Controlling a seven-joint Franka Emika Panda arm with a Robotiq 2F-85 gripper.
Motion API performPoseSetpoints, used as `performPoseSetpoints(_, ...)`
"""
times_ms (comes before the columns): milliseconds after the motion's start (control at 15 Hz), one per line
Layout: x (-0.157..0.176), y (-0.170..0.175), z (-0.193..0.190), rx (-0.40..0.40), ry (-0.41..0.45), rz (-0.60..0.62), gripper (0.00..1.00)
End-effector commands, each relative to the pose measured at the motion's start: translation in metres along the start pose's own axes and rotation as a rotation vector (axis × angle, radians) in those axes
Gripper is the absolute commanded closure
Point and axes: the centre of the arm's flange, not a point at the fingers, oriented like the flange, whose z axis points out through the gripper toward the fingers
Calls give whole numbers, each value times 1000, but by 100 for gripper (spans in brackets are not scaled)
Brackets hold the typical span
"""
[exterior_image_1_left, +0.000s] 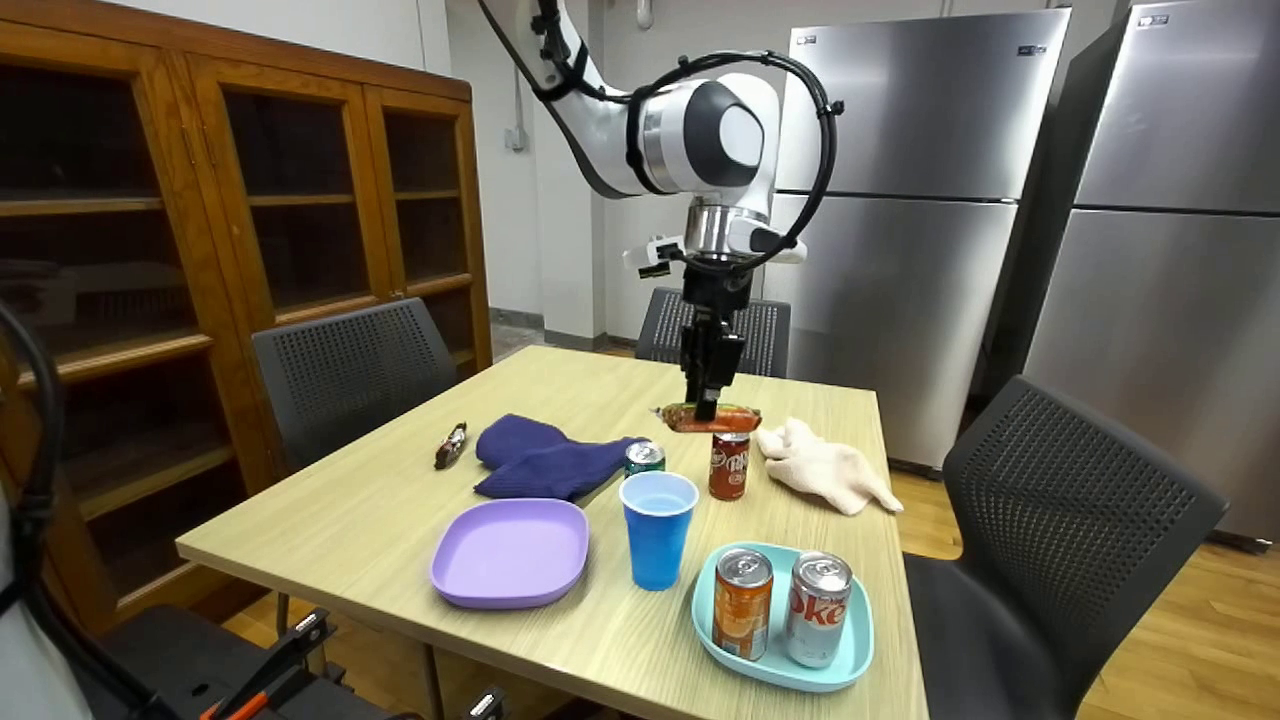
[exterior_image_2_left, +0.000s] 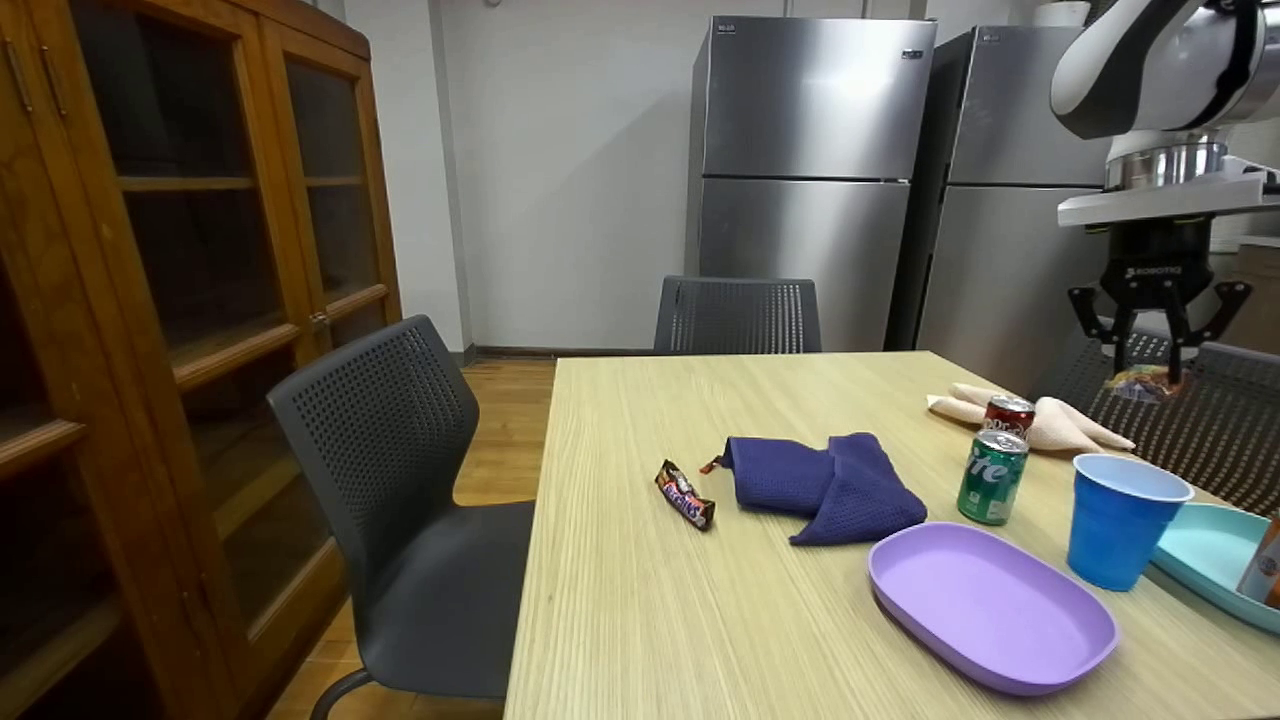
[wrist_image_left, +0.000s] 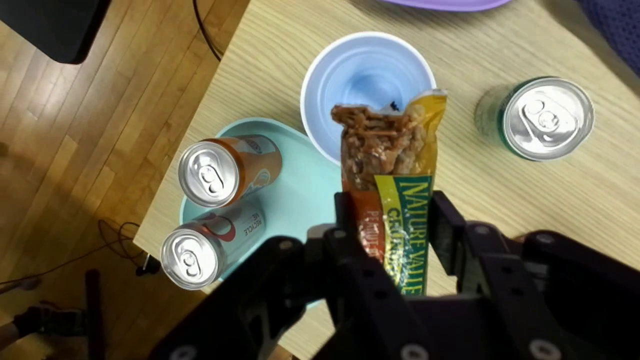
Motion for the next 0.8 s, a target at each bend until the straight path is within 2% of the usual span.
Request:
performPoseSetpoints(0, -33, 14, -1, -2, 10, -49, 85)
performPoseSetpoints(333, -63, 26, 7, 13, 14, -48, 85)
performPoseSetpoints(733, -120, 26, 32, 29, -31, -40, 85)
